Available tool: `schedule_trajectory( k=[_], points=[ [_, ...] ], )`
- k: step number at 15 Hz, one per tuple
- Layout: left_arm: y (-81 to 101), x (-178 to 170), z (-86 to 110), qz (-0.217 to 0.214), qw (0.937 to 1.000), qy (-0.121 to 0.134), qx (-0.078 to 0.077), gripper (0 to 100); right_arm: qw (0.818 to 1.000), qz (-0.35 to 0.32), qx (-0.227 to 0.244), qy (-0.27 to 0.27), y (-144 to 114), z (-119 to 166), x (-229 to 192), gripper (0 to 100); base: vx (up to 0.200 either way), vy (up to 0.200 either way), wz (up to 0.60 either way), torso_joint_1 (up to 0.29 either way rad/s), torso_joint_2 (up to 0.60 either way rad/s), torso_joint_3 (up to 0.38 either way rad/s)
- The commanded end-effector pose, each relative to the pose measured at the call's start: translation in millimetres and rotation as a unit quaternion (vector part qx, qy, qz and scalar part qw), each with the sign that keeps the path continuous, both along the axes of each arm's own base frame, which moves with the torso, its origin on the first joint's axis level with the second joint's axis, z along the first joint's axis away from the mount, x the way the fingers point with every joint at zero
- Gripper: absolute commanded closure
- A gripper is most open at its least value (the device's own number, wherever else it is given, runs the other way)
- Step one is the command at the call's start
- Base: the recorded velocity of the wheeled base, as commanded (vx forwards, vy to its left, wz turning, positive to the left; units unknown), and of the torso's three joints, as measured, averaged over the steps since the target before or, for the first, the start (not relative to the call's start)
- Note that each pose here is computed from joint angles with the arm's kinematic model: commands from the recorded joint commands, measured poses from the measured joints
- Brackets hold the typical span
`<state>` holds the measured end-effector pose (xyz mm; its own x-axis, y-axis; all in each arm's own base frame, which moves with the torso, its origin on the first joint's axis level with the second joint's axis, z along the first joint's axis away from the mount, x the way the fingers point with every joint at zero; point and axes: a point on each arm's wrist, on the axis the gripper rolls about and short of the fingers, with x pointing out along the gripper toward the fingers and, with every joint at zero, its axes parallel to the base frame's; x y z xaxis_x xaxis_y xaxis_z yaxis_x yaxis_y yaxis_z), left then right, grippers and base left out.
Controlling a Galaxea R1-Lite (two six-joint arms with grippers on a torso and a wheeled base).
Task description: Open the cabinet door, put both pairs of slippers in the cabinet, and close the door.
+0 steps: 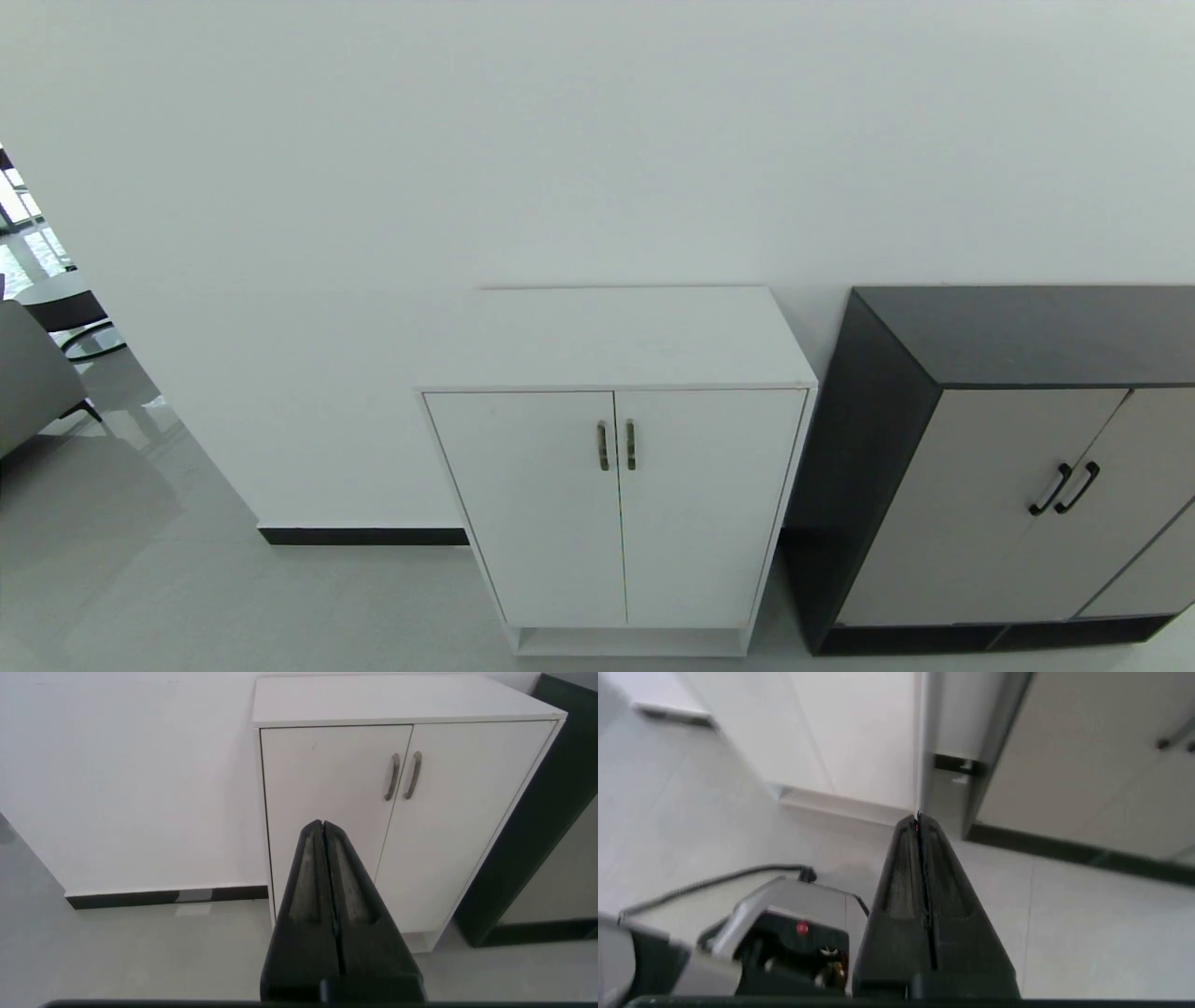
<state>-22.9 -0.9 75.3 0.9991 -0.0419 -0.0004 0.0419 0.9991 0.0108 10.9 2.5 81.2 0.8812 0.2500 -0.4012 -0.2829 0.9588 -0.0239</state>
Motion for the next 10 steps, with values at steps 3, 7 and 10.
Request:
schedule_trajectory(
  k=[3,7,10],
  points=[
    [0.0,0,0.0,0.001,1.0,0.001,0.0,100,0.997,-0.059,0.005,-0.056,-3,-2,-10,100,0.0,0.0,0.0,0.0,0.0,0.0],
    [0.0,0,0.0,0.0,1.0,0.001,0.0,100,0.976,-0.14,0.028,-0.167,-4,-4,-28,100,0.0,0.0,0.0,0.0,0.0,0.0],
    [0.0,0,0.0,0.0,1.0,0.001,-0.001,100,0.97,-0.152,0.03,-0.19,-4,-5,-32,100,0.0,0.0,0.0,0.0,0.0,0.0]
  ],
)
